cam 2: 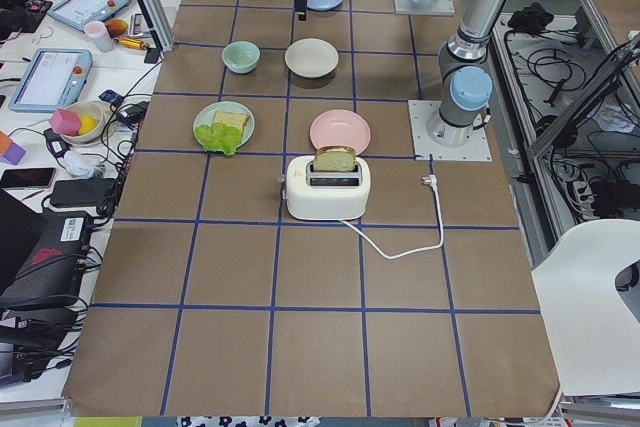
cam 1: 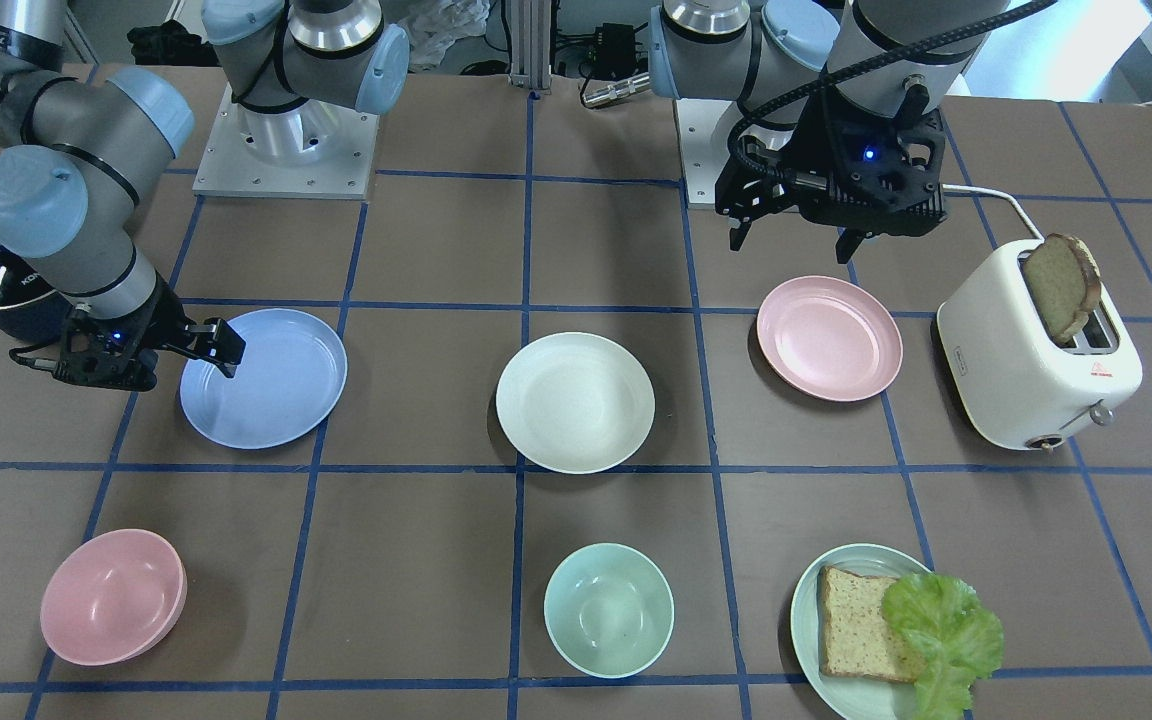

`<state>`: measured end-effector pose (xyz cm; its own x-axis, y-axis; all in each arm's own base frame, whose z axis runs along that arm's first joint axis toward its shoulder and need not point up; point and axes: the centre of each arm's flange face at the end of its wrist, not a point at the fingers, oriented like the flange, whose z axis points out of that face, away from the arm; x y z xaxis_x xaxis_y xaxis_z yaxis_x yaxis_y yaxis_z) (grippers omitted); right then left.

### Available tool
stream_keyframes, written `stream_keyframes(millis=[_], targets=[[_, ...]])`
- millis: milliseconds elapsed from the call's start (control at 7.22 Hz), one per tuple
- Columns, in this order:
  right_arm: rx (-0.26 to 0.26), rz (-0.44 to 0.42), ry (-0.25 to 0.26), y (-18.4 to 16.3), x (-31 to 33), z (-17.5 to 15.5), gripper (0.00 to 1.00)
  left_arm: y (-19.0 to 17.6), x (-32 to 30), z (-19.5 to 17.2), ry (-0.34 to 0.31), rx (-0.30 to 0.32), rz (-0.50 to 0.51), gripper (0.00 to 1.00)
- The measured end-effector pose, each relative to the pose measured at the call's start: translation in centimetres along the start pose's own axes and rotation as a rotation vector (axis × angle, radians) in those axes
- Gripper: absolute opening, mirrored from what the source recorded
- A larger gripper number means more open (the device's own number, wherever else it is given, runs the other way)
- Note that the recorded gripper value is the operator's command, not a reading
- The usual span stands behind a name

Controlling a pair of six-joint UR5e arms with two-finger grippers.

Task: Stack three plates with pink and blue
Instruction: 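Grasp the light blue plate's rim with the right gripper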

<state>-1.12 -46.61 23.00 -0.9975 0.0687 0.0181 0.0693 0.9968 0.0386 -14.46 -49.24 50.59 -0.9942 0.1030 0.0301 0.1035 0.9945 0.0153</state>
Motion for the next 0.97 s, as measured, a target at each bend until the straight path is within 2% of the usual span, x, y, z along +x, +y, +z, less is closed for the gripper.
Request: stream_keyframes(millis=[554,692,831,969], targets=[[0.012,0.005,0.002,1.2,1.5,2.2,1.00,0.0,0.0,0.0,0.000,0.001,0.000,1.00],[0.012,0.007,0.000,1.1,1.6,2.8,0.96,0.0,0.0,0.0,0.000,0.001,0.000,1.00],[0.008,0.010,-0.004,1.1,1.6,3.3,0.89,0.0,0.0,-0.1,0.000,0.002,-0.001,1.00],[0.005,0.012,-0.006,1.1,1.6,3.6,0.66,0.0,-0.1,-0.1,0.001,0.003,-0.001,1.00]])
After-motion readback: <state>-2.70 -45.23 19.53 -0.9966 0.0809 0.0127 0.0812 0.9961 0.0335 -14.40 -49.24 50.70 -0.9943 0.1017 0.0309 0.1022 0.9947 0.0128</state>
